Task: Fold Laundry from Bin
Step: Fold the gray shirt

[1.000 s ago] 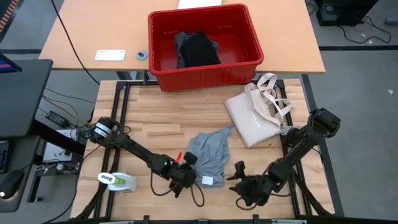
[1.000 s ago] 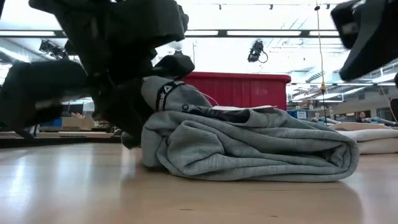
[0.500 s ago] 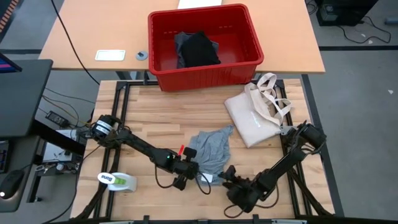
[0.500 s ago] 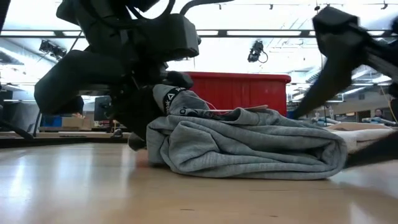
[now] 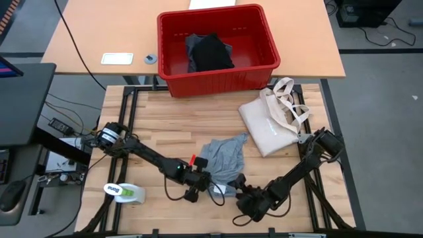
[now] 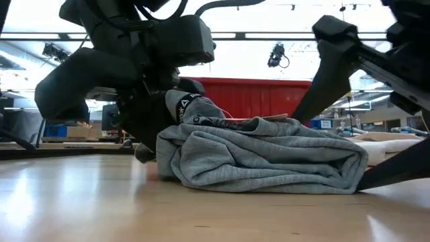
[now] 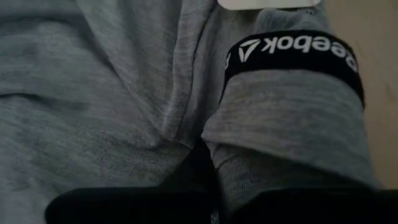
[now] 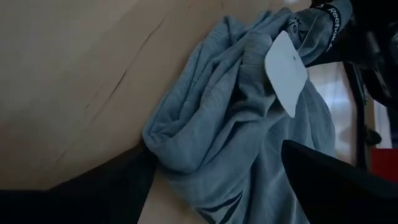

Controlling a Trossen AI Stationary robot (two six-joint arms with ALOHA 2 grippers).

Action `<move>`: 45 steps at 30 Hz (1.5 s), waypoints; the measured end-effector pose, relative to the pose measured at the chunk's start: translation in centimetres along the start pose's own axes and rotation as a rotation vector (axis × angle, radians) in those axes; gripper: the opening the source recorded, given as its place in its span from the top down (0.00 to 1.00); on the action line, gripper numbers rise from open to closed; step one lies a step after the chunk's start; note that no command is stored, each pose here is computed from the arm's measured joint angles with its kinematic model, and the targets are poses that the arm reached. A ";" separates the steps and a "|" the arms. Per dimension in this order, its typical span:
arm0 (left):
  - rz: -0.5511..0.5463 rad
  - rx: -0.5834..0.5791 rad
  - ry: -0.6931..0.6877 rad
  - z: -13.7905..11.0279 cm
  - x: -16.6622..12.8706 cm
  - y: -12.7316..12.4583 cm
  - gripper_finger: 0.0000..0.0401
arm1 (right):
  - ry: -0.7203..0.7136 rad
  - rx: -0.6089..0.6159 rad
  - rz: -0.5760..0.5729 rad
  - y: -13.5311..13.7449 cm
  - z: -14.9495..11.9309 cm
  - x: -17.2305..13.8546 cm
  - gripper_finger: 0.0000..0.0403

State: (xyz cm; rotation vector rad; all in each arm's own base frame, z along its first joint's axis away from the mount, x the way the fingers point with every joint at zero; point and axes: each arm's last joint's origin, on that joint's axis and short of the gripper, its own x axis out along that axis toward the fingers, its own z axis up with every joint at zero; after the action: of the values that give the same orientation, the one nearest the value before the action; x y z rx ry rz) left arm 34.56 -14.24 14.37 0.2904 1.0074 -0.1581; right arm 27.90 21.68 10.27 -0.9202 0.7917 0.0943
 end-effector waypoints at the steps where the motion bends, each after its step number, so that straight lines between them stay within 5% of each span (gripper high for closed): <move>1: -0.002 0.001 -0.007 0.1 0.0 -0.1 0.95 | -0.005 0.005 0.006 -0.1 0.0 0.1 0.15; 6: -0.015 0.010 -0.069 0.6 -0.2 -0.8 0.95 | -0.018 0.025 0.033 -0.3 0.1 0.4 0.36; 14: -0.029 0.006 -0.090 0.8 -0.4 -1.7 0.96 | -0.062 0.078 0.098 0.0 0.4 0.0 0.92; 18: -0.057 0.046 -0.158 1.4 -1.9 -3.0 0.96 | -0.108 0.079 0.039 -0.7 1.8 -2.3 0.89; 23: -0.109 -0.008 -0.341 4.4 -7.2 -3.1 0.96 | -0.247 0.131 -0.005 -4.1 4.7 -7.1 0.88; 28: -0.176 -0.088 -0.529 7.5 -13.3 -2.6 0.96 | -0.453 0.321 0.008 -9.1 7.3 -12.8 0.89; 35: -0.225 -0.012 -0.664 10.8 -19.9 -3.8 0.96 | -0.631 0.491 0.042 -12.8 8.8 -18.2 0.89; 39: -0.196 -0.025 -0.632 10.8 -19.1 -2.9 0.96 | -0.597 0.588 -0.020 -13.5 8.9 -17.9 0.88; 45: -0.115 -0.140 -0.487 7.8 -13.2 -0.2 0.96 | -0.344 0.757 -0.039 -14.9 6.6 -13.7 0.88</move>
State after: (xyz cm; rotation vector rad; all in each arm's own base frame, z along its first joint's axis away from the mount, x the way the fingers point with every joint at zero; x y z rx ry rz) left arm 33.89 -16.88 29.47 0.0576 0.5481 -0.2478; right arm 27.65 20.68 31.54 -0.1885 0.4258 -0.0797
